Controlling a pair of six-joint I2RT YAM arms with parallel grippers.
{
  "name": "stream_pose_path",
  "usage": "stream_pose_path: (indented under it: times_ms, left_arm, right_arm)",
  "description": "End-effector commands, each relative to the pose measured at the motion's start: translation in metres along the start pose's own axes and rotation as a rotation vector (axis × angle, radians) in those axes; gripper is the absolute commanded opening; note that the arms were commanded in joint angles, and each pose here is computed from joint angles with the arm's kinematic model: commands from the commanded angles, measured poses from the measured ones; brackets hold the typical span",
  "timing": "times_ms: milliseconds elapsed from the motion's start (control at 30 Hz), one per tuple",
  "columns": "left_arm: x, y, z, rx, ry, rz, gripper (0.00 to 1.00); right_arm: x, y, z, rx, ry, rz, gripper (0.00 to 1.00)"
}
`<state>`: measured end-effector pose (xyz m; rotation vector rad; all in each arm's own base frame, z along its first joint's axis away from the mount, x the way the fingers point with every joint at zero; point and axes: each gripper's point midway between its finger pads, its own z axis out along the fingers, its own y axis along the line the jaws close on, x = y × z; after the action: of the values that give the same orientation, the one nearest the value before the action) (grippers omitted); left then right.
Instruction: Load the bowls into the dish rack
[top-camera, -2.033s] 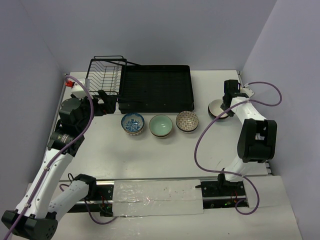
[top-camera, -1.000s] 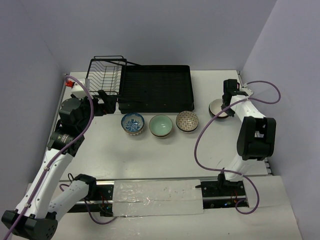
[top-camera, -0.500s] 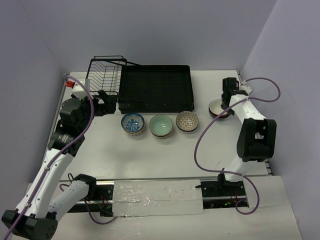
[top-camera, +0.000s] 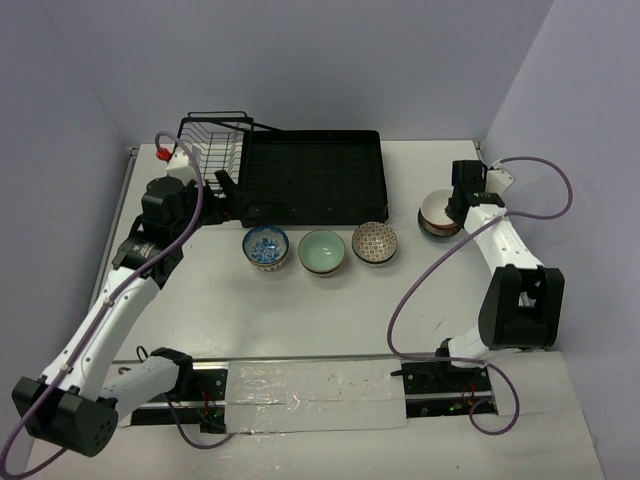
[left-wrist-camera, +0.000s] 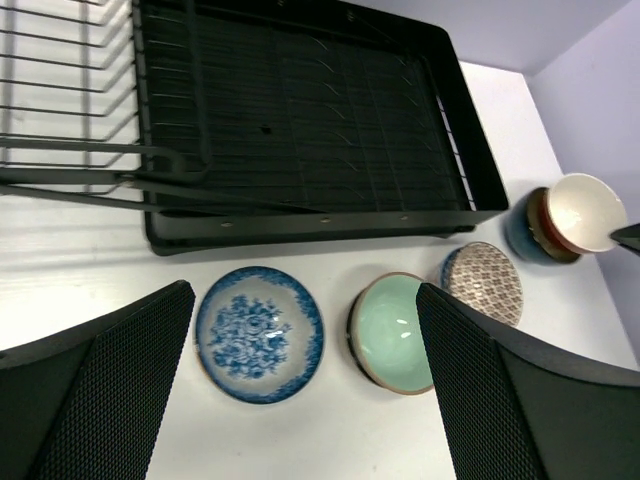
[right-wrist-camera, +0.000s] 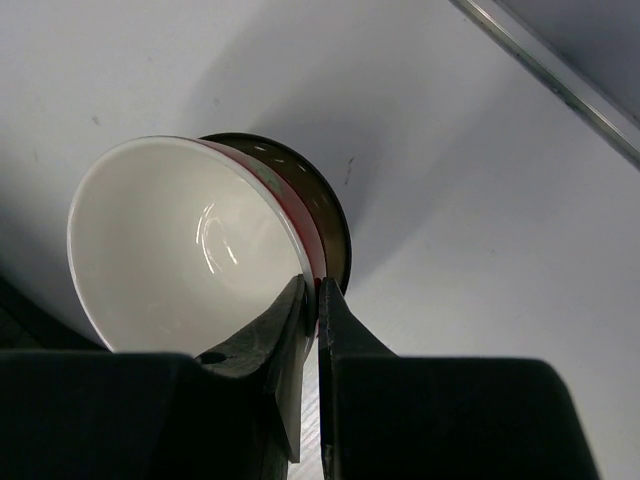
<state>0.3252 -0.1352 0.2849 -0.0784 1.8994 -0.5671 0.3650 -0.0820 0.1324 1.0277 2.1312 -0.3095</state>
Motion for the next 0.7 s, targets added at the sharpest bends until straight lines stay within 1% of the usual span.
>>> stream_pose_path:
  times_ms: [0,33,100,167,200,267,300,367,400,467,500,567,600,667]
  left_arm:
    - [-0.018,-0.035,0.001,0.109,0.008,-0.043,0.98]
    - [-0.013,-0.037,0.01,0.113,0.037,-0.049,0.97]
    - [-0.014,-0.053,0.015,0.15,0.054,-0.061,0.97]
    - [-0.005,-0.06,0.03,0.151,0.095,-0.068,0.97]
    - [-0.007,-0.075,0.031,0.181,0.095,-0.069,0.97]
    - [0.001,-0.084,0.047,0.177,0.128,-0.069,0.97]
    - [0.003,-0.099,0.055,0.196,0.142,-0.07,0.98]
    - [0.008,-0.113,0.065,0.202,0.163,-0.071,0.98]
    - [0.01,-0.13,0.072,0.223,0.177,-0.069,0.98]
    - [0.013,-0.143,0.081,0.222,0.185,-0.062,0.98]
    - [0.006,-0.163,0.08,0.254,0.171,-0.058,0.98]
    - [0.019,-0.173,0.095,0.25,0.206,-0.049,0.97]
    - [0.022,-0.188,0.101,0.267,0.21,-0.044,0.96]
    - [0.027,-0.206,0.103,0.295,0.212,-0.036,0.94]
  right_arm:
    - [-0.035,0.015,-0.021,-0.098,-0.13,0.088,0.0]
    - [-0.035,0.016,-0.023,-0.112,-0.132,0.092,0.0]
    - [-0.041,0.017,-0.032,-0.144,-0.154,0.107,0.0]
    - [-0.044,0.02,-0.039,-0.179,-0.168,0.115,0.0]
    - [-0.049,0.02,-0.048,-0.204,-0.188,0.123,0.0]
    - [-0.054,0.021,-0.056,-0.235,-0.211,0.138,0.0]
    - [-0.058,0.024,-0.067,-0.272,-0.226,0.141,0.0]
    - [-0.066,0.027,-0.083,-0.316,-0.258,0.153,0.0]
    - [-0.065,0.031,-0.089,-0.345,-0.26,0.136,0.0]
    - [-0.07,0.038,-0.106,-0.402,-0.291,0.134,0.0]
    - [-0.07,0.041,-0.111,-0.428,-0.295,0.122,0.0]
    - [-0.064,0.06,-0.132,-0.517,-0.3,0.09,0.0]
    - [-0.062,0.065,-0.138,-0.542,-0.299,0.074,0.0]
    - [-0.052,0.08,-0.155,-0.601,-0.291,0.042,0.0]
